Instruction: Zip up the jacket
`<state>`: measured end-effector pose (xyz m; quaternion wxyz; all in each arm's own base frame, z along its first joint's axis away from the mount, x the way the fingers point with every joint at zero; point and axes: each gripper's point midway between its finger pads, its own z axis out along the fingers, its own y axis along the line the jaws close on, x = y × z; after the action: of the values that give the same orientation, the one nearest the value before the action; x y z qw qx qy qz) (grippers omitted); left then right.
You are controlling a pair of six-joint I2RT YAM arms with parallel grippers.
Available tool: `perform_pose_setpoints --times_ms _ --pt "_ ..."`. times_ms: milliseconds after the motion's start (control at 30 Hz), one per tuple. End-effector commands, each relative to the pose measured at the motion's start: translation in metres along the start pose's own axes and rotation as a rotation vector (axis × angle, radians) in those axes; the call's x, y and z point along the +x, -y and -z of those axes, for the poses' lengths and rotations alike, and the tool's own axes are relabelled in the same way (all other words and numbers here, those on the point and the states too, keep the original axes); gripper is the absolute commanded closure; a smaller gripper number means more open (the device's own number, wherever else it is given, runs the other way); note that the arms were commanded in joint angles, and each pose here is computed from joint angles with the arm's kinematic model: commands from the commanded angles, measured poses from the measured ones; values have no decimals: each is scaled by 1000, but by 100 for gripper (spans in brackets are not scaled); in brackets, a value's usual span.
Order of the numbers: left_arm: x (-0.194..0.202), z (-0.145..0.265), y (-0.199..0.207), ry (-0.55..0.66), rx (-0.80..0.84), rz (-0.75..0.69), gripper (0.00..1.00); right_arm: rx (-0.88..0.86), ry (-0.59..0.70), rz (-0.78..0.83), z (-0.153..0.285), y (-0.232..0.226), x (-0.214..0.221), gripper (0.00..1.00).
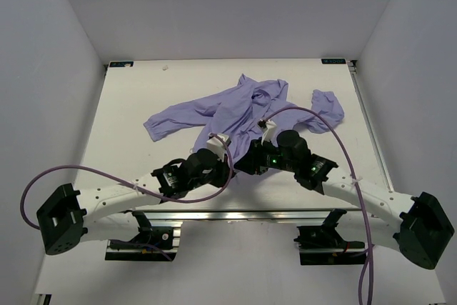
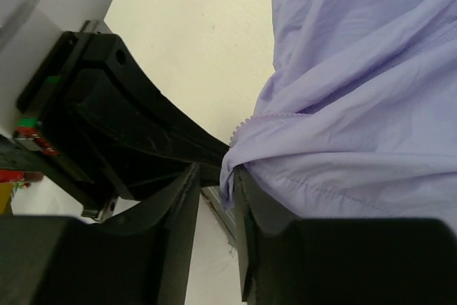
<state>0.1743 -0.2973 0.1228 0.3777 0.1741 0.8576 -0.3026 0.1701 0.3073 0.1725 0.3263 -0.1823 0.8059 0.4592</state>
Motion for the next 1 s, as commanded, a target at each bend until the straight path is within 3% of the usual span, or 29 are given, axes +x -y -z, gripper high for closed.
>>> perform_pose_setpoints --times_ms 0,200,267,567,600,633,800,967 --pt "-18 12 14 46 45 8 100 -38 11 43 -5 -5 -6 66" --pt "-21 15 15 60 51 5 100 1 -17 30 -11 4 -2 62" --pt "-21 15 15 59 57 0 100 -2 -19 28 -11 4 -1 73" --pt "-19 15 10 48 27 16 100 -9 56 -8 -8 2 -10 100" --pt "-20 15 9 49 17 23 96 -9 58 -14 -8 3 -9 100" --pt "-22 17 10 56 18 29 75 -13 61 -15 -8 3 -8 100" --pt "-31 25 14 84 29 65 39 -43 72 -45 -6 -1 -5 100" --pt "-34 37 5 114 2 131 17 -43 105 -63 0 -2 -9 100"
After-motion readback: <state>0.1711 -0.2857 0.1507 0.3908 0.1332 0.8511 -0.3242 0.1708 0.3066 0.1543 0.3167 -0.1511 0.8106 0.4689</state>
